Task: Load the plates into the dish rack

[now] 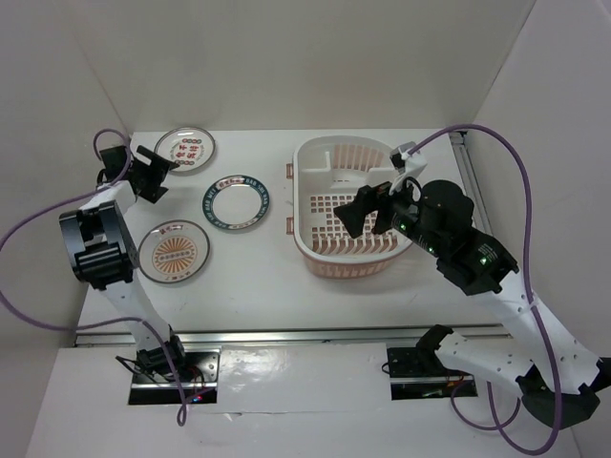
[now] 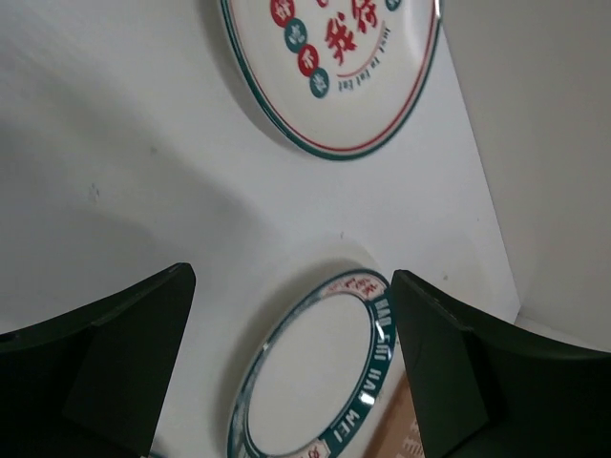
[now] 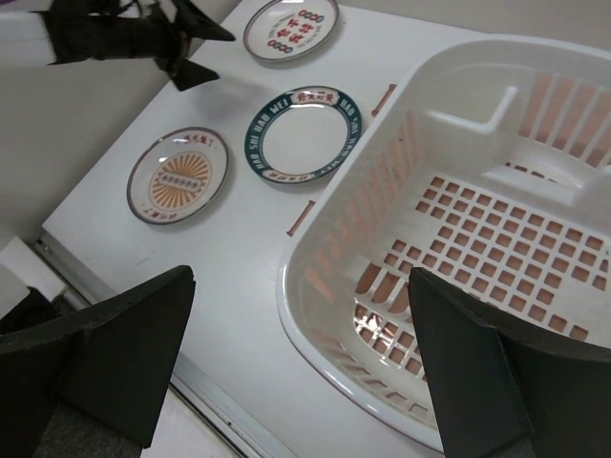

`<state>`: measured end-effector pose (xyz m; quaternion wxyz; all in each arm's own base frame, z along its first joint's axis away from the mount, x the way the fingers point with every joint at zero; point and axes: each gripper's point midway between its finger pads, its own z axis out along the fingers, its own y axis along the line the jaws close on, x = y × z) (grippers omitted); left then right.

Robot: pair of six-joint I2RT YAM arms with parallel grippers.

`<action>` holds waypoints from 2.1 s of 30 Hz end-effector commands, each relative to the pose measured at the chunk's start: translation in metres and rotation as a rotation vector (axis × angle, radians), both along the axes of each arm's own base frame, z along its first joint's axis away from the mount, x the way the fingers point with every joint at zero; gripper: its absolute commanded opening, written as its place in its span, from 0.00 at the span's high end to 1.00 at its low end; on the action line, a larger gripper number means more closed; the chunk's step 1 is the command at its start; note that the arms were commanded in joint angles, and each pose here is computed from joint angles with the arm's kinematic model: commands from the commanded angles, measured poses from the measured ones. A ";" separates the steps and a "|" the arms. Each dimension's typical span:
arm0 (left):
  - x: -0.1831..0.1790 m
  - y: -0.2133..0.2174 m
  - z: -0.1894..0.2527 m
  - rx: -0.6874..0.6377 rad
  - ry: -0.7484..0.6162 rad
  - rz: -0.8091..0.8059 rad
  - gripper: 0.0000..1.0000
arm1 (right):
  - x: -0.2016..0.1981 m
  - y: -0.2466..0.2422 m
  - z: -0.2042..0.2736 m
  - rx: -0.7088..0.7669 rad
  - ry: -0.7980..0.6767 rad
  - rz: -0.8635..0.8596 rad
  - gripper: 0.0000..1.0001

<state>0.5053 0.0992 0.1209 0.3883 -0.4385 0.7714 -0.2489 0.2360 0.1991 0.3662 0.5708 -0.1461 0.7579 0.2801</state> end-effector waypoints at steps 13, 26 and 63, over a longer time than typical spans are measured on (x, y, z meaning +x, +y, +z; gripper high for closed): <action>0.108 0.048 -0.036 -0.010 -0.125 0.043 0.09 | 0.008 0.040 -0.008 -0.016 -0.015 0.116 0.00; 0.127 0.041 -0.071 -0.031 -0.053 0.067 0.53 | 0.014 0.062 -0.011 -0.038 -0.028 0.113 0.00; -0.068 -0.086 0.280 0.123 -0.616 -0.391 1.00 | 0.066 0.054 0.080 0.162 -0.247 0.176 0.00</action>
